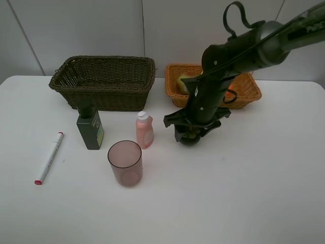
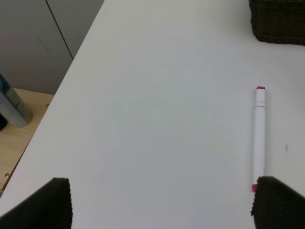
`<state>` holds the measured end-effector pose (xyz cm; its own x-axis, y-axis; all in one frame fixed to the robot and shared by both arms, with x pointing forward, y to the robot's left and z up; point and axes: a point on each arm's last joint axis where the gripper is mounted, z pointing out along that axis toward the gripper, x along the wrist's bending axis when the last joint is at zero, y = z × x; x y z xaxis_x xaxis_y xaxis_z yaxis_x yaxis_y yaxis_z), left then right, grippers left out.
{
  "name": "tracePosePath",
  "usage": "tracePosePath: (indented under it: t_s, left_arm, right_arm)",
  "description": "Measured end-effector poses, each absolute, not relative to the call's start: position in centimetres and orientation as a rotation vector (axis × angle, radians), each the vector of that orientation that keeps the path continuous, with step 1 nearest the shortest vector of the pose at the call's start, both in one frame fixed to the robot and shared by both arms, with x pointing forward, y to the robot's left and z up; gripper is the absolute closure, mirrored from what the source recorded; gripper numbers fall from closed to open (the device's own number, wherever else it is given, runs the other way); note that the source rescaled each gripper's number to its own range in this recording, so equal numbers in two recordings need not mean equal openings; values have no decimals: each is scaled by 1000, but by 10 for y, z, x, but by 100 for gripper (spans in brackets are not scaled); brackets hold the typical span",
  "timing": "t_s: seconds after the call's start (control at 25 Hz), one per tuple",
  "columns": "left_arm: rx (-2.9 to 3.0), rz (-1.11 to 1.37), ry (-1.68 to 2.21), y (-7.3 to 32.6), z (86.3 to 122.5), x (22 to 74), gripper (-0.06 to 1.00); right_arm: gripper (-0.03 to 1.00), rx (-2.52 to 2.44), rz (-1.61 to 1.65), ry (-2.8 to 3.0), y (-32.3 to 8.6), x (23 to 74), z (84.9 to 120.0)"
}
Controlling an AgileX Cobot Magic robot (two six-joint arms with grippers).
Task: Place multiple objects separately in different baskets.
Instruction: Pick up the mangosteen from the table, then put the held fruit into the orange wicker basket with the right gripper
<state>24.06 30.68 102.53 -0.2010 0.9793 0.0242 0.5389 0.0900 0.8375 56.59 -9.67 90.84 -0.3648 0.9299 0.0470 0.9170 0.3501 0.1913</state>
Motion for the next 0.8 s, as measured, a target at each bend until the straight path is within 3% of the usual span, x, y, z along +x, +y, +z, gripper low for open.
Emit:
tracePosePath:
  t_s: [0.16,0.56,0.8]
  left_arm:
    - [1492,1001,1805,307,1025,241,-5]
    - [1492,1001,1805,307,1025,241,-5]
    - [1492,1001,1805,307,1025,241,-5]
  right_arm:
    - [93,1719,315,2515,-99,563,940]
    - [93,1628,498,2340,-123,566,1058]
    - [93,1617,539,2119,-159,593,1087]
